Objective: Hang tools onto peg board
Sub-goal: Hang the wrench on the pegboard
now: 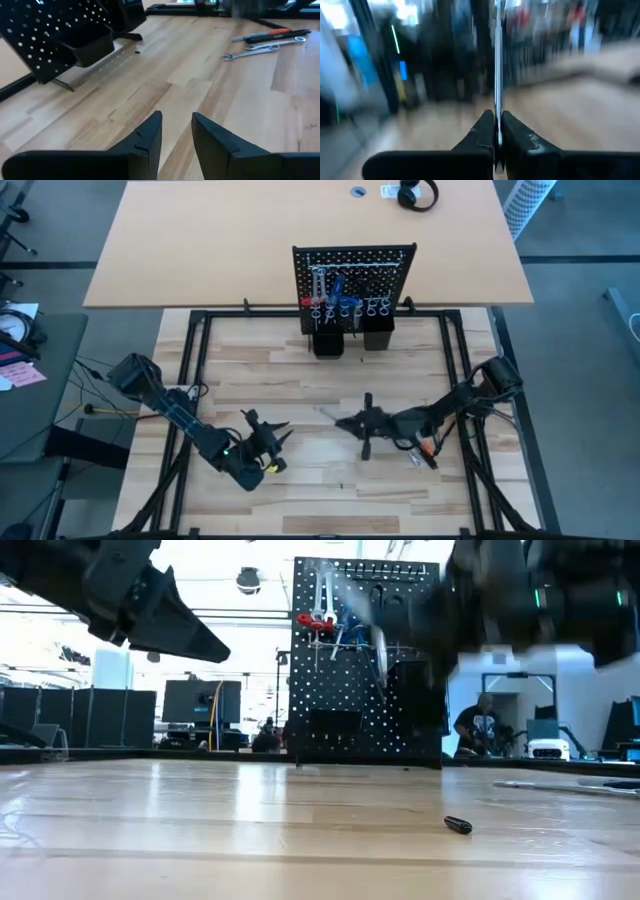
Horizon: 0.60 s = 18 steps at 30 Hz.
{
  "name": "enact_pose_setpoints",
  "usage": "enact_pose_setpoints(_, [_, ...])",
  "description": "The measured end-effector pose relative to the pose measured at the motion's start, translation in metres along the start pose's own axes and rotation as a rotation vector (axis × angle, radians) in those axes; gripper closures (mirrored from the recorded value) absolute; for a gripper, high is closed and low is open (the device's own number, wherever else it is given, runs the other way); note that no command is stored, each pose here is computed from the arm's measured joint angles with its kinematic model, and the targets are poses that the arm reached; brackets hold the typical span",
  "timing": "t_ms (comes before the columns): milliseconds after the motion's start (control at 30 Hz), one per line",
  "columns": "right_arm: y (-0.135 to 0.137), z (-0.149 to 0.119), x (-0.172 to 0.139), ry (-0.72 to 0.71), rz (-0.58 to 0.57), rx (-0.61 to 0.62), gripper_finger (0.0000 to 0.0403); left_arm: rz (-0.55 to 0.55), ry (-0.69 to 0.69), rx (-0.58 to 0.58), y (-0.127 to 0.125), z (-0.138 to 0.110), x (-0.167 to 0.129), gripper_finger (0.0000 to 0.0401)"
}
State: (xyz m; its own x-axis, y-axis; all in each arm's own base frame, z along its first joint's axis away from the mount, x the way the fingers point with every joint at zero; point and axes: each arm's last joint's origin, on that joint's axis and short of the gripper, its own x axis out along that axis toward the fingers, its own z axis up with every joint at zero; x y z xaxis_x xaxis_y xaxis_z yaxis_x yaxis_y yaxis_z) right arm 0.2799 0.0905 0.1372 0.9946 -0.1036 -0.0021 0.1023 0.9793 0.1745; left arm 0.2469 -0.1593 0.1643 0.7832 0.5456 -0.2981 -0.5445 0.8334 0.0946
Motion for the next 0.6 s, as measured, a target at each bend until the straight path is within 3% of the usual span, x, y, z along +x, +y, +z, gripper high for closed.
enact_pose_setpoints(100, [0.003, 0.027, 0.004, -0.231, -0.025, 0.055, 0.0382, 0.007, -0.002, -0.003, -0.003, -0.006, 0.005, 0.0301])
enact_pose_setpoints(400, [-0.022, 0.096, 0.042, -0.469, -0.188, 0.099, 0.0382, 0.007, -0.040, 0.012, -0.017, -0.018, 0.022, 0.0301])
enact_pose_setpoints(600, [-0.061, 0.139, 0.054, -0.659, -0.130, 0.201, 0.0382, -0.014, -0.034, 0.041, -0.020, -0.019, 0.025, 0.0301])
